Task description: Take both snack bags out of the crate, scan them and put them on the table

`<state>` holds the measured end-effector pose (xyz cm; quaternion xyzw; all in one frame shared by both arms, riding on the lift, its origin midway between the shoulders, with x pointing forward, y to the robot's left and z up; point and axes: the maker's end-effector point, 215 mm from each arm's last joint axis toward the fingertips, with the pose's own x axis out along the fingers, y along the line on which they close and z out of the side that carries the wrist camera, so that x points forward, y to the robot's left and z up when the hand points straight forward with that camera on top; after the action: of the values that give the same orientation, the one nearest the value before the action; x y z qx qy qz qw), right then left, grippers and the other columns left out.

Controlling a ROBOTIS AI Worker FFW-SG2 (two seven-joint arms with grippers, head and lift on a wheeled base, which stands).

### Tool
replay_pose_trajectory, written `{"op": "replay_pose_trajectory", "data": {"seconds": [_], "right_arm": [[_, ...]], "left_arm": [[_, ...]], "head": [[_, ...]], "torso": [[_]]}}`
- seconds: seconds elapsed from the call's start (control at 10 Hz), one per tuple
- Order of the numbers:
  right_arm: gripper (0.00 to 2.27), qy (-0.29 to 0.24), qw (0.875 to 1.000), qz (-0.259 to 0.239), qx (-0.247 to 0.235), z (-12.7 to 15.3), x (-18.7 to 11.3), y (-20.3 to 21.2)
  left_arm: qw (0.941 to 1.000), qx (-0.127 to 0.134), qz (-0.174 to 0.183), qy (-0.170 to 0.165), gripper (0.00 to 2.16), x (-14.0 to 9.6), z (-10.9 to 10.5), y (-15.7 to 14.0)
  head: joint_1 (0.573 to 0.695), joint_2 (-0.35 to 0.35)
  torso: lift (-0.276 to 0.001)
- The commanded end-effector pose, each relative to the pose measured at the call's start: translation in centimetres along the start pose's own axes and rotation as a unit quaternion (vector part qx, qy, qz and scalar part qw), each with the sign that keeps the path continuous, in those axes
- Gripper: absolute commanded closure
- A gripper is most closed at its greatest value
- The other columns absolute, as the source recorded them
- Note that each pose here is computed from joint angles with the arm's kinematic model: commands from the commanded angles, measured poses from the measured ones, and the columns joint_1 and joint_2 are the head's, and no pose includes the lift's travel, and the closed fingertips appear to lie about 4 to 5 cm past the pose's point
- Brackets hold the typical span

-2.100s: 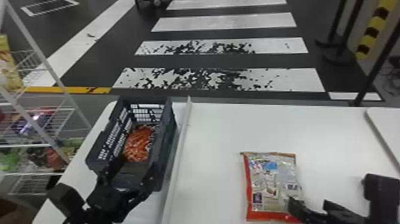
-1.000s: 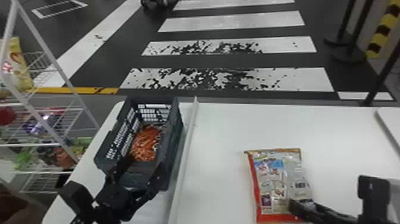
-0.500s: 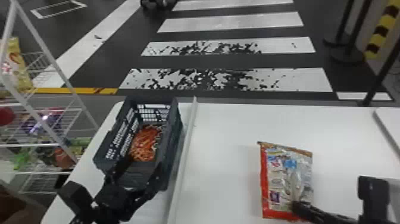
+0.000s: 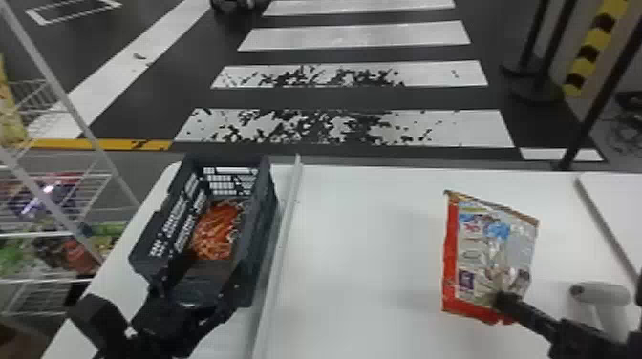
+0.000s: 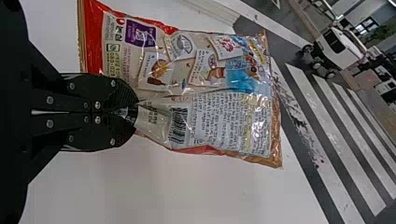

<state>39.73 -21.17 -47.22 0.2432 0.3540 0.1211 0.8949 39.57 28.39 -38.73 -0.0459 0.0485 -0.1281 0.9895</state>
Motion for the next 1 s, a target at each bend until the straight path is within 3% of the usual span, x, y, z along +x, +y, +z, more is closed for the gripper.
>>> {"op": "replay_pose_trajectory", "data": {"seconds": [0.0, 0.2, 0.4, 0.6, 0.9], "right_arm": [[2.26, -0.038, 0.999, -0.025, 0.013, 3.3, -2.3, -2.8], [2.26, -0.098, 0.991, -0.082, 0.036, 8.0, -5.9, -8.6], [2.26, -0.154, 0.974, -0.159, 0.050, 11.2, -9.3, -14.9], [2.26, -0.208, 0.944, -0.247, 0.066, 13.2, -12.2, -21.1], [2.26, -0.247, 0.902, -0.339, 0.106, 13.1, -15.2, -29.3]], "left_arm": [[1.0000, 0.000, 0.000, 0.000, 0.10, -0.1, 0.1, 0.0], [1.0000, 0.003, -0.002, 0.000, 0.10, -0.1, 0.2, 0.0], [1.0000, 0.002, -0.004, 0.000, 0.10, 0.0, 0.2, -0.3], [1.0000, 0.003, -0.002, -0.001, 0.10, 0.0, 0.3, 0.0], [1.0000, 0.003, -0.001, 0.001, 0.10, -0.1, 0.1, 0.1]], "head": [[0.695, 0.111], [0.695, 0.046], [0.695, -0.071], [0.695, -0.200], [0.695, -0.324]], "torso": [[-0.092], [-0.092], [-0.092], [-0.092], [-0.092]]}}
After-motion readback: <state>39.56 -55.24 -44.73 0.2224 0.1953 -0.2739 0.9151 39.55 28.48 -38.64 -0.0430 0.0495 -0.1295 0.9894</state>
